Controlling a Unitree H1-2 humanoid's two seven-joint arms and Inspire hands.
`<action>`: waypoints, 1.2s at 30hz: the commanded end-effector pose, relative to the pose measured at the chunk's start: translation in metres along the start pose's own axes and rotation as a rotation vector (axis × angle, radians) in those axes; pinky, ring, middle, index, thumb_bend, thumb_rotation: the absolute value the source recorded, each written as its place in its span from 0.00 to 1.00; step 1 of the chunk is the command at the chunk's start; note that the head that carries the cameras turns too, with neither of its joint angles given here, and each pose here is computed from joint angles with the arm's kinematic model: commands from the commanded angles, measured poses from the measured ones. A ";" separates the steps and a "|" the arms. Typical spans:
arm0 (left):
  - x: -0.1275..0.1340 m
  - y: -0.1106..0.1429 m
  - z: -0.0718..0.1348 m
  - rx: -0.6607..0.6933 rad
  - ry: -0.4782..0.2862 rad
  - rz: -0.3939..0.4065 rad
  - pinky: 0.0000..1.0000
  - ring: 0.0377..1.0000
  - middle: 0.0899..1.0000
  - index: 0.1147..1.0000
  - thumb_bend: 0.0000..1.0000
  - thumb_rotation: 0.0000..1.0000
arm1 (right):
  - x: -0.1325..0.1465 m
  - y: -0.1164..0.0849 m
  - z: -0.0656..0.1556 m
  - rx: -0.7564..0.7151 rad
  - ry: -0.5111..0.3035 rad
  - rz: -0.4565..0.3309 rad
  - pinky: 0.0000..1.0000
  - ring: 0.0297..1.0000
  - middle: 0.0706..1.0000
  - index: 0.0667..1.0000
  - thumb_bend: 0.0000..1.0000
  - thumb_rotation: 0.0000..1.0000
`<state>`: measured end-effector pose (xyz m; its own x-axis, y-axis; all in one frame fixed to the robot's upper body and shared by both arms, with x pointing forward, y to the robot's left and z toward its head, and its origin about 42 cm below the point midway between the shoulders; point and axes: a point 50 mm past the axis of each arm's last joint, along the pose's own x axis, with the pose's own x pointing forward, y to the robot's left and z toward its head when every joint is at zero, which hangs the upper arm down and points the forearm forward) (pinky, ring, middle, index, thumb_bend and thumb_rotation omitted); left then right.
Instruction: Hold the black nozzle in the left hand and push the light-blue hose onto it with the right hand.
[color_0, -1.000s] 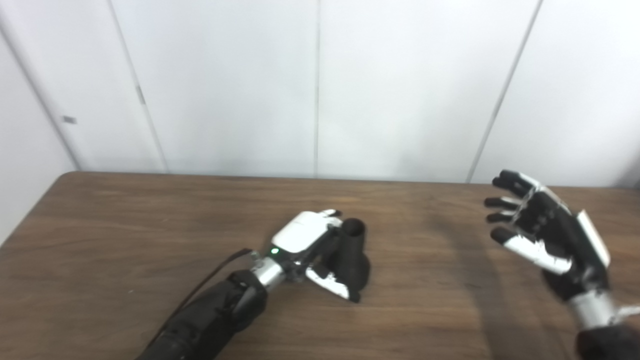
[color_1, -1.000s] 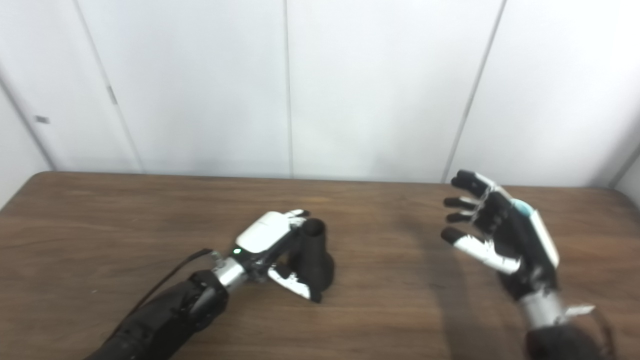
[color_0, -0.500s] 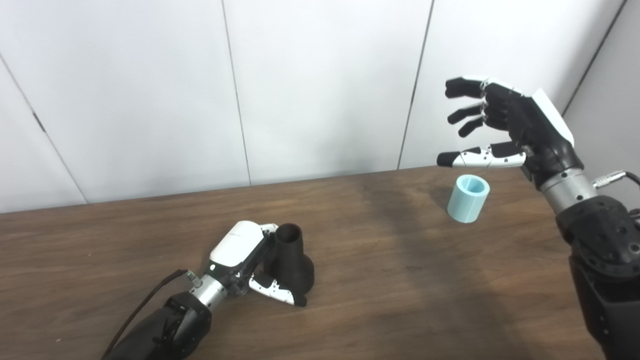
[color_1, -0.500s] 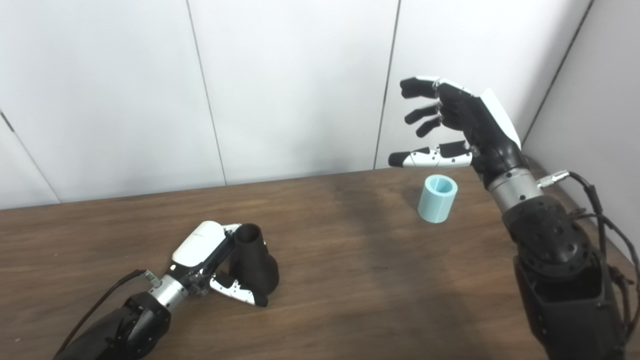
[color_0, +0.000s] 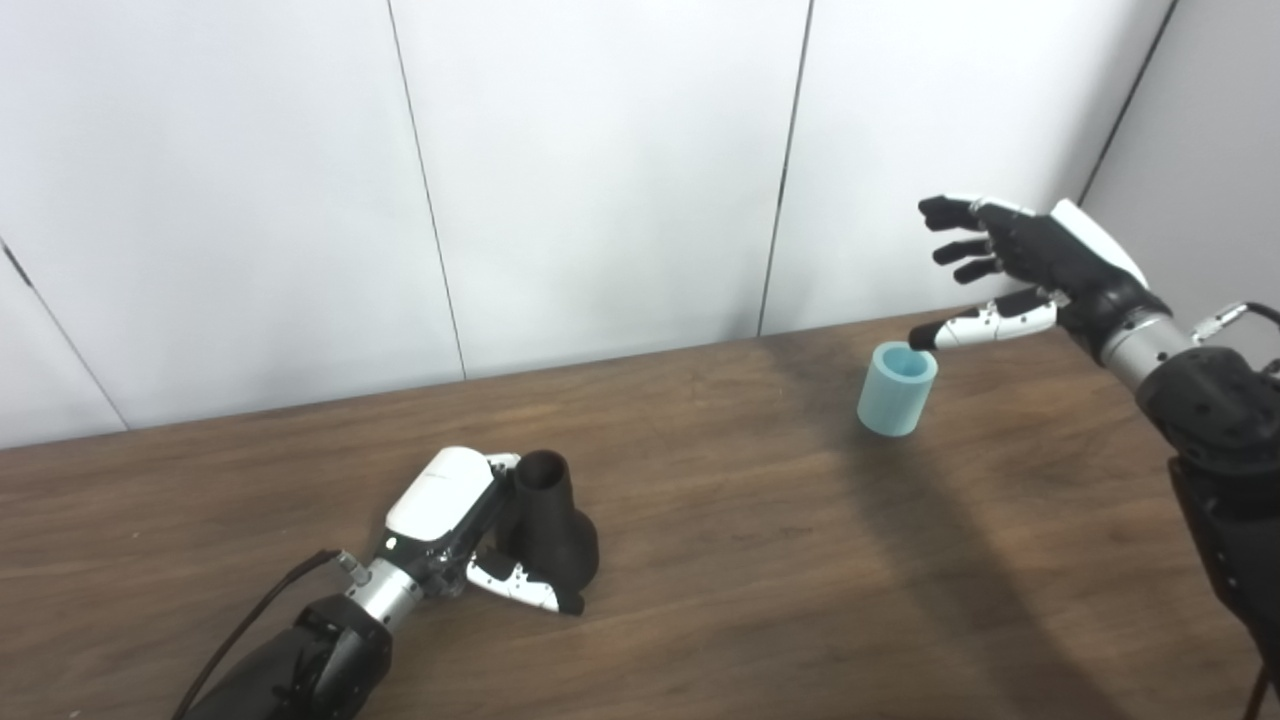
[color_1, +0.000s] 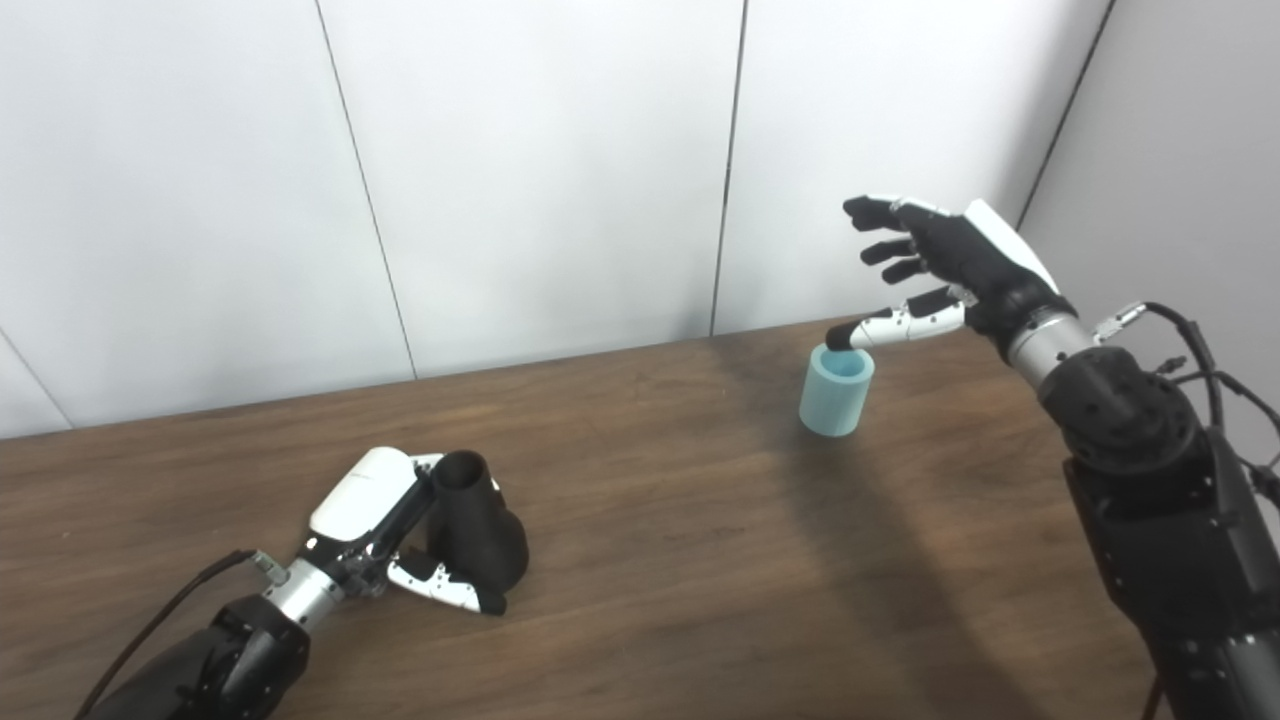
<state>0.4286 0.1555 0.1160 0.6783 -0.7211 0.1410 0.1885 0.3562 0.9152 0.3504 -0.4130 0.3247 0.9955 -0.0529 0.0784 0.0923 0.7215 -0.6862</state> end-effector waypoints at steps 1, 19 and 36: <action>-0.090 -0.082 -0.021 -0.032 0.169 -0.321 0.54 0.60 0.43 0.42 0.53 0.00 | 0.008 -0.021 0.010 -0.066 -0.012 -0.054 0.77 0.84 0.88 0.86 0.85 0.15; -0.097 -0.076 -0.022 -0.025 0.150 -0.327 0.52 0.58 0.42 0.42 0.53 0.00 | 0.046 0.001 -0.040 -0.053 0.211 0.008 0.83 0.92 0.95 0.95 0.81 0.17; -0.097 -0.077 -0.020 -0.045 0.146 -0.356 0.54 0.58 0.41 0.43 0.53 0.00 | 0.055 0.044 -0.076 -0.025 0.273 0.016 0.80 0.88 0.89 0.91 0.82 0.16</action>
<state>0.4281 0.1601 0.1177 0.6742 -0.7238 0.1468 0.1932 0.3647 0.9109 0.3981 -0.4335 0.2153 0.9437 -0.2264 -0.2410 0.0037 0.7361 -0.6768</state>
